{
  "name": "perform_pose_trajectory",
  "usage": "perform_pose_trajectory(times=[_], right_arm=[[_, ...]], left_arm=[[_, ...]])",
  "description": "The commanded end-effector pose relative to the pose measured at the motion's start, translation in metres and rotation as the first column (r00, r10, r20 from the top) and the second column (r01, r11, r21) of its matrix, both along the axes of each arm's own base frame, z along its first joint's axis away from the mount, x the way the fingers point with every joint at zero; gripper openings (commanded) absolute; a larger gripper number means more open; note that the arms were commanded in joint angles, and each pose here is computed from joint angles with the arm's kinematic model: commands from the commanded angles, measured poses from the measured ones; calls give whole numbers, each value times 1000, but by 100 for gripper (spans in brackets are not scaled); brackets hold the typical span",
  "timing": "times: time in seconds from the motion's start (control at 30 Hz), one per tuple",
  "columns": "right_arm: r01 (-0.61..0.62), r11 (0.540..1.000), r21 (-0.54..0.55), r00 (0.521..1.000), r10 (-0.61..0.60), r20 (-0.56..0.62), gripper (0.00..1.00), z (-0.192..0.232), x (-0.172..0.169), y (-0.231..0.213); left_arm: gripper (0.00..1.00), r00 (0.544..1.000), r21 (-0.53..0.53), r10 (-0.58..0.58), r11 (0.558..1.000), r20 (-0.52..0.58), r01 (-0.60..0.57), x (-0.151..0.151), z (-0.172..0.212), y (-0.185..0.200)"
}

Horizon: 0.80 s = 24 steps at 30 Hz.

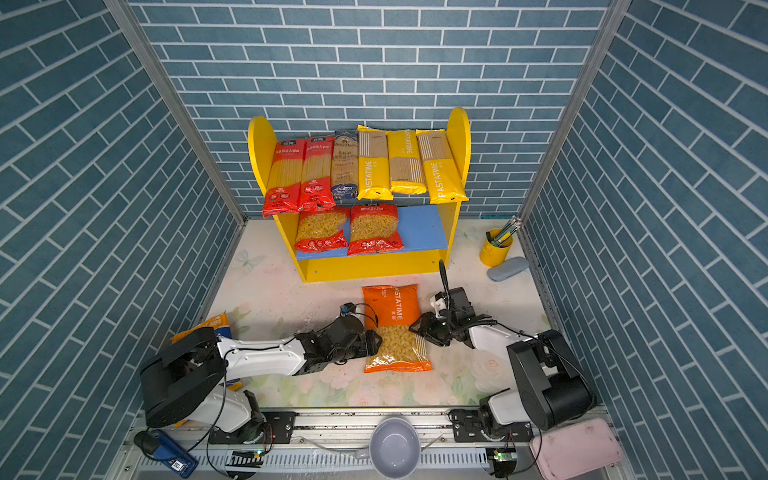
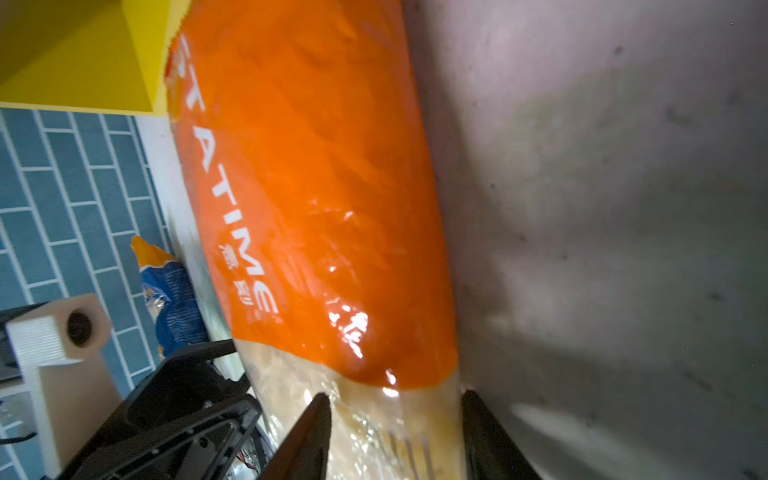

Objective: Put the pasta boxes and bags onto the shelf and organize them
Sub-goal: 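Grasp the orange macaroni bag with the right gripper while the left gripper approaches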

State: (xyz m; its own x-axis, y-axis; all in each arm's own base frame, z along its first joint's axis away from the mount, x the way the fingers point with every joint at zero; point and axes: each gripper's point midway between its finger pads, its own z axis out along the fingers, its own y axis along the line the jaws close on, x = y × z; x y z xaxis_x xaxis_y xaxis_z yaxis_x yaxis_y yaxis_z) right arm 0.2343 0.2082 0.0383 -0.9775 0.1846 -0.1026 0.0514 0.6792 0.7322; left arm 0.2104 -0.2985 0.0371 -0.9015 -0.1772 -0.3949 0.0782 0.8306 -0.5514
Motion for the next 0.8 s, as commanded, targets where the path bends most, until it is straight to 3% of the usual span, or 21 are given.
perform_pose_trajectory(times=[0.0, 0.2, 0.37, 0.77], right_arm=[[-8, 988, 153, 999, 0, 52, 49, 19, 8, 22], [-38, 973, 228, 995, 17, 94, 41, 31, 12, 43], [-16, 961, 277, 996, -10, 92, 28, 38, 16, 52], [-42, 944, 326, 984, -17, 178, 7, 93, 20, 75]], left_arm=[[74, 1000, 3, -12, 1000, -22, 12, -5, -11, -1], [71, 1000, -2, -13, 1000, 0, 13, -1, -2, 2], [71, 1000, 14, 9, 1000, 11, -10, 6, 6, 20], [74, 982, 107, 158, 980, 106, -169, 22, 46, 110]])
